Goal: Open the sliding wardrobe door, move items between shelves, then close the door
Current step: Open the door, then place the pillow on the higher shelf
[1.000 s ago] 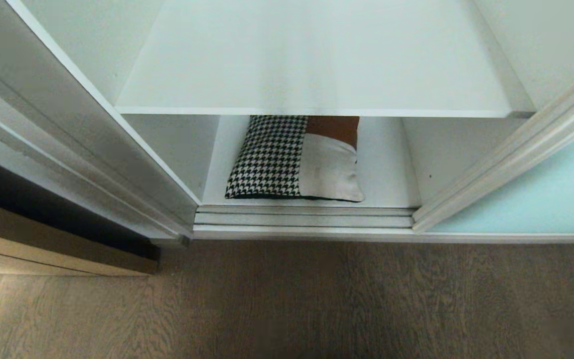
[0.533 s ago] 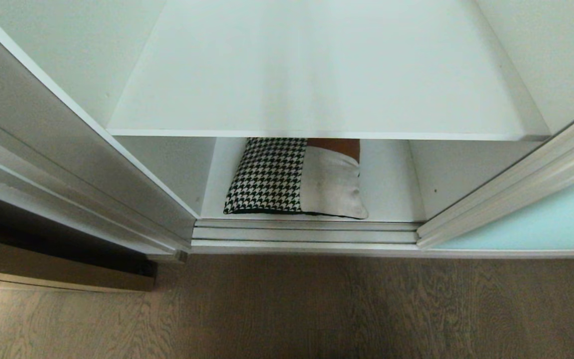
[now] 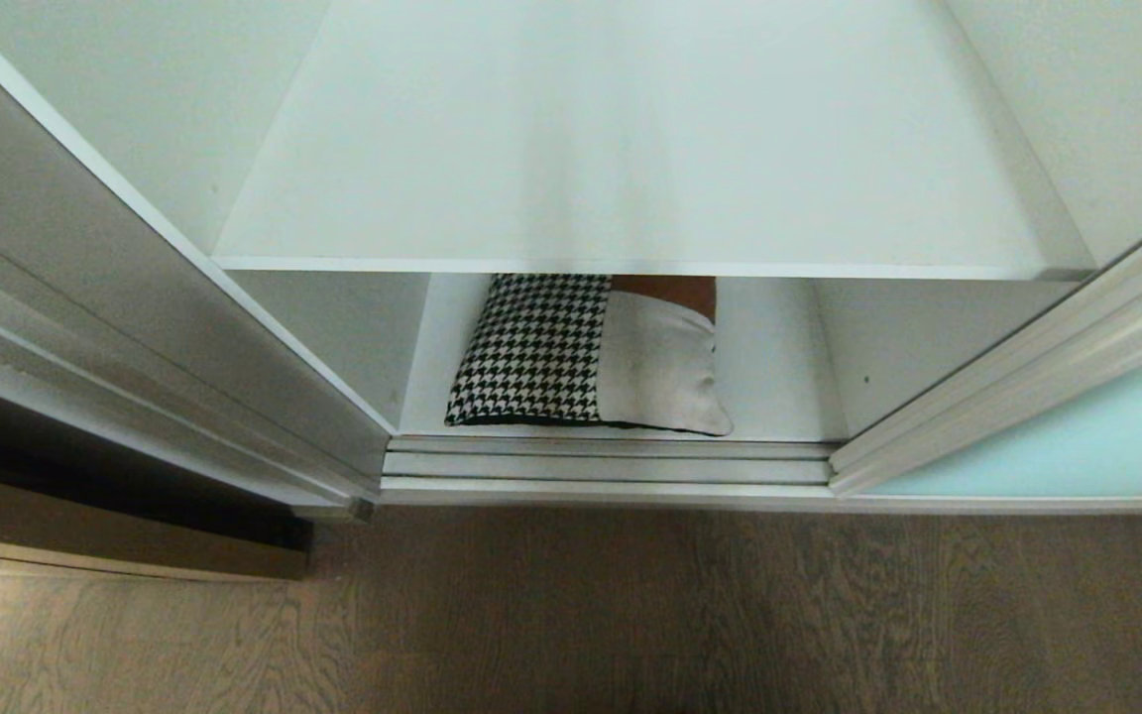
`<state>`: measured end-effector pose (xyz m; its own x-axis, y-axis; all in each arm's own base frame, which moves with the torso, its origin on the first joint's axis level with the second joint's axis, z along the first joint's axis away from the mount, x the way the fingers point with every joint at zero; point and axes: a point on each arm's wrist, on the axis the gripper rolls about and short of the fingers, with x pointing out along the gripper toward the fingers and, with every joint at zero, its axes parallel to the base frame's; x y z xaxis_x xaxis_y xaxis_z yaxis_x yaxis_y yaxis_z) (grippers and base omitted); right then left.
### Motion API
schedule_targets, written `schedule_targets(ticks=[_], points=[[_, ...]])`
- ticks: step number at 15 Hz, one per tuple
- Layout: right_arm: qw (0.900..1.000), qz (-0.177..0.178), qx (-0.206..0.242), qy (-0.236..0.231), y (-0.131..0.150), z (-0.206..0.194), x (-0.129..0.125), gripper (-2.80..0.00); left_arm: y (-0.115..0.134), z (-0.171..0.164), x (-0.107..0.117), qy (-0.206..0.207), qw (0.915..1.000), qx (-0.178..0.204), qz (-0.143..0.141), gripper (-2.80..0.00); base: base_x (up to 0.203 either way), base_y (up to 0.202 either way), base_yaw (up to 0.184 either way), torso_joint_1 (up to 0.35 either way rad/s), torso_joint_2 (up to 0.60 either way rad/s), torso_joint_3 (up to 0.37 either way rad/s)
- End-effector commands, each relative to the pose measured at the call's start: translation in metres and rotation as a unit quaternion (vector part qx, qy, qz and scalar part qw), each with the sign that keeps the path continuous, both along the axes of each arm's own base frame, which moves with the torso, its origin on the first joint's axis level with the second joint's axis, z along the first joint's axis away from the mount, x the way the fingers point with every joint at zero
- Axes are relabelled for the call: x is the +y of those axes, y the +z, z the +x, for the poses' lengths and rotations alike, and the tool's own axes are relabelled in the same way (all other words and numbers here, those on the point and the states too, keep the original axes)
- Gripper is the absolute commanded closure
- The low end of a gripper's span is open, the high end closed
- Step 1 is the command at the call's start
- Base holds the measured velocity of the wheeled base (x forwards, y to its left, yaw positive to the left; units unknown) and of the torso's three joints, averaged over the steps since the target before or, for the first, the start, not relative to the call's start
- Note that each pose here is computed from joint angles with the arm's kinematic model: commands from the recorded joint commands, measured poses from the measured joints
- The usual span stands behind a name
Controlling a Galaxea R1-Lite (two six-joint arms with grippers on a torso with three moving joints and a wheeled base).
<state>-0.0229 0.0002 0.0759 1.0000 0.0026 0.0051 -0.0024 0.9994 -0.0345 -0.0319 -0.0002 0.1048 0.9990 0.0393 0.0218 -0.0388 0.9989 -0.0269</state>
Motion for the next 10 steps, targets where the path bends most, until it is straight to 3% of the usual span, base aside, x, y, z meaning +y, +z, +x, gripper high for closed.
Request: schedule_targets(ticks=[1,4,8,10], points=[[1.0,0.0,-0.001,0.0,0.0,0.0,0.0,0.0,0.035,0.003,0.0,-0.006,0.9986,0.046,-0.025,0.0,0.0,0.0,0.0,0.0,0.0,0.0],[1.0,0.0,-0.001,0.0,0.0,0.0,0.0,0.0,0.052,0.035,-0.001,-0.037,0.9842,0.164,-0.055,0.0,0.0,0.0,0.0,0.0,0.0,0.0],[1.0,0.0,-0.001,0.0,0.0,0.0,0.0,0.0,0.053,0.114,-0.002,-0.072,0.9442,0.307,-0.096,0.0,0.0,0.0,0.0,0.0,0.0,0.0],[1.0,0.0,-0.001,0.0,0.0,0.0,0.0,0.0,0.041,0.158,-0.002,-0.076,0.9264,0.35,-0.116,0.0,0.0,0.0,0.0,0.0,0.0,0.0]])
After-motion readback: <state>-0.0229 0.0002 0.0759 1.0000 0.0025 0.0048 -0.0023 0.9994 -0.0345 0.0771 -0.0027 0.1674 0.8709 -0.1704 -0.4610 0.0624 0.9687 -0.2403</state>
